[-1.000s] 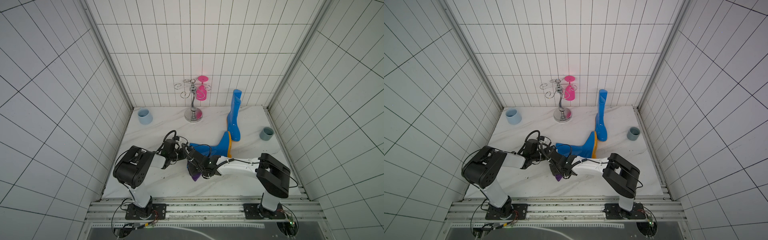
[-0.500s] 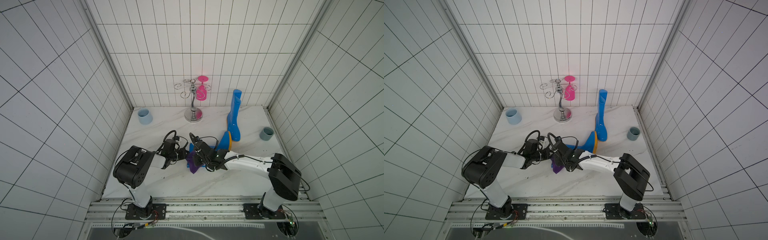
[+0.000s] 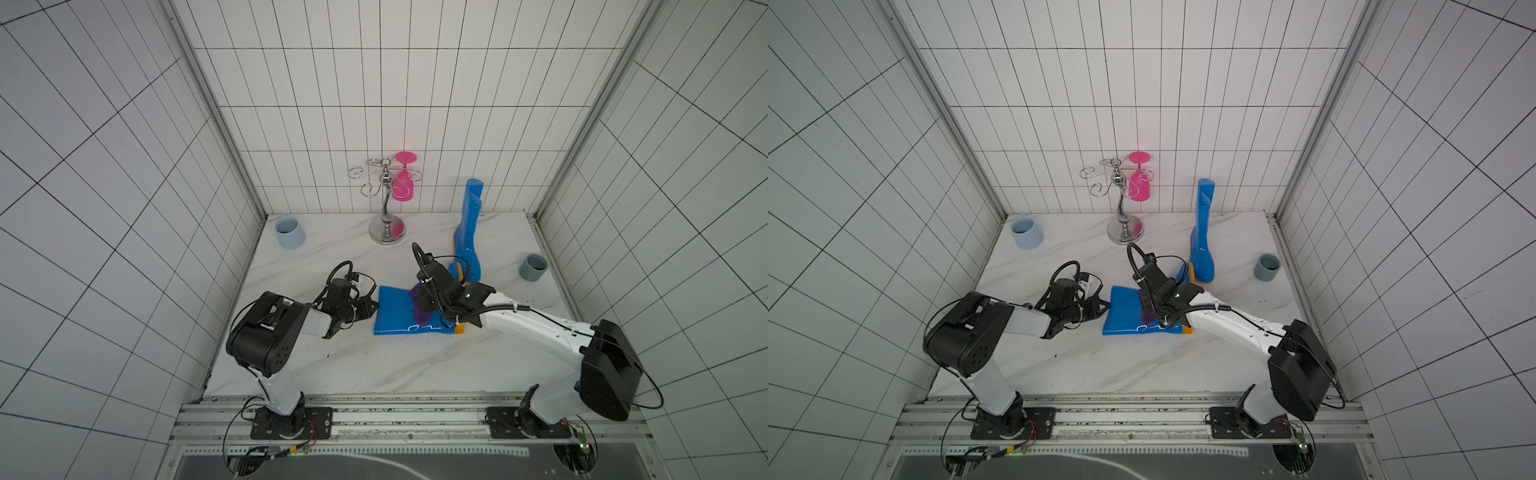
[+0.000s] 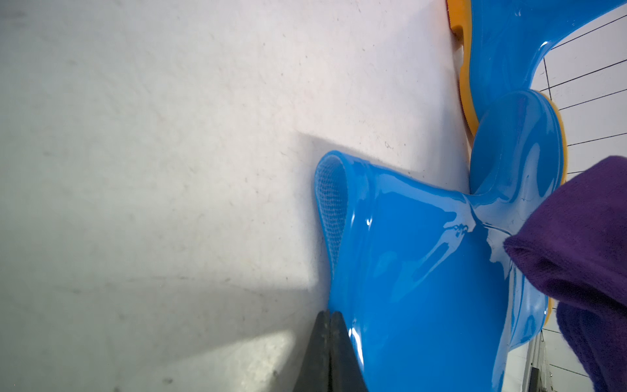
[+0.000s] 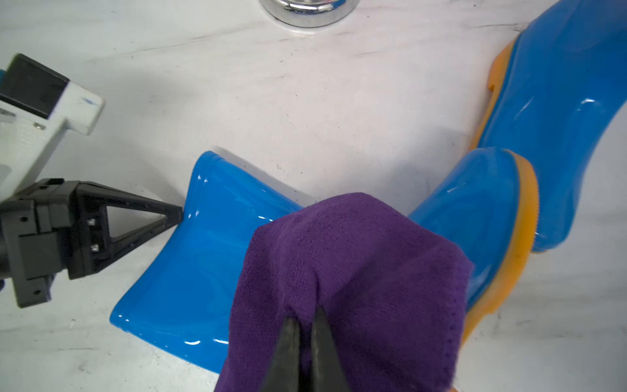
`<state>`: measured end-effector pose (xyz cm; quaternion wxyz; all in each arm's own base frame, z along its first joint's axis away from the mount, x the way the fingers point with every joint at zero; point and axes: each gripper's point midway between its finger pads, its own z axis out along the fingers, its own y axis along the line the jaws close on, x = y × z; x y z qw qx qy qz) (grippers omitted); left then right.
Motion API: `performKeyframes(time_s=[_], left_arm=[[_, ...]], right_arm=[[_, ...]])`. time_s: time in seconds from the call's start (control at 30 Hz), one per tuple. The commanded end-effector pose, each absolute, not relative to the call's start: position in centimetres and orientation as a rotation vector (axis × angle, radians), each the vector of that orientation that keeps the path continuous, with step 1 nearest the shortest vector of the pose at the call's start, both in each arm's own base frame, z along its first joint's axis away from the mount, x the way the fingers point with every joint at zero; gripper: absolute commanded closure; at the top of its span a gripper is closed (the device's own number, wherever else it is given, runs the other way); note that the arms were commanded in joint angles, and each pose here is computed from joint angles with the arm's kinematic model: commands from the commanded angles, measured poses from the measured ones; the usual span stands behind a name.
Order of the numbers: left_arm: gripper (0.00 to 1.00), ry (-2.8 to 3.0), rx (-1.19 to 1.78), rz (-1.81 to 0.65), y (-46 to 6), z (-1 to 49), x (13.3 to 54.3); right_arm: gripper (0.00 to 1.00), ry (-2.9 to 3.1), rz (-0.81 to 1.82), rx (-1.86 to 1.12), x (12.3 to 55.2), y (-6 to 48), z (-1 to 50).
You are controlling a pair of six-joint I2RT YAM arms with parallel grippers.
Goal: Wipe the rubber boots with a cloth
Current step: Wipe the dirt off the rubber boot.
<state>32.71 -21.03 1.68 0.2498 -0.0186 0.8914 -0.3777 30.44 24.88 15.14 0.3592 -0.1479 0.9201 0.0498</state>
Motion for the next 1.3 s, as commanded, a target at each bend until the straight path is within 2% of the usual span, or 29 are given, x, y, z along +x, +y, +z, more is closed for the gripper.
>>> performKeyframes(time_s=[0.0, 0.23, 0.4, 0.87, 1.27], left_arm=[[1.0, 2.762, -0.15, -0.869, -18.5, -5.3, 26.5], [1.0, 2.76, -0.147, -0.867, -18.5, -5.3, 26.5], [1.0, 2.759, -0.147, -0.869, -18.5, -5.3, 26.5], [1.0, 2.759, -0.139, -0.872, -18.5, -5.3, 26.4], [1.0, 2.764, -0.141, -0.869, -18.5, -5.4, 26.4]], right_arm=[[1.0, 2.441, -0.04, -0.39, 28.5, 20.9, 12.8], [1.0, 2.523, -0.065, -0.339, 25.7, 18.2, 9.0], [1.0, 2.533, -0.073, -0.318, 25.6, 18.1, 8.2], [1.0, 2.489, -0.143, -0.304, 30.4, 18.0, 8.8], [1.0, 2.416, -0.154, -0.284, 36.1, 17.5, 11.9]])
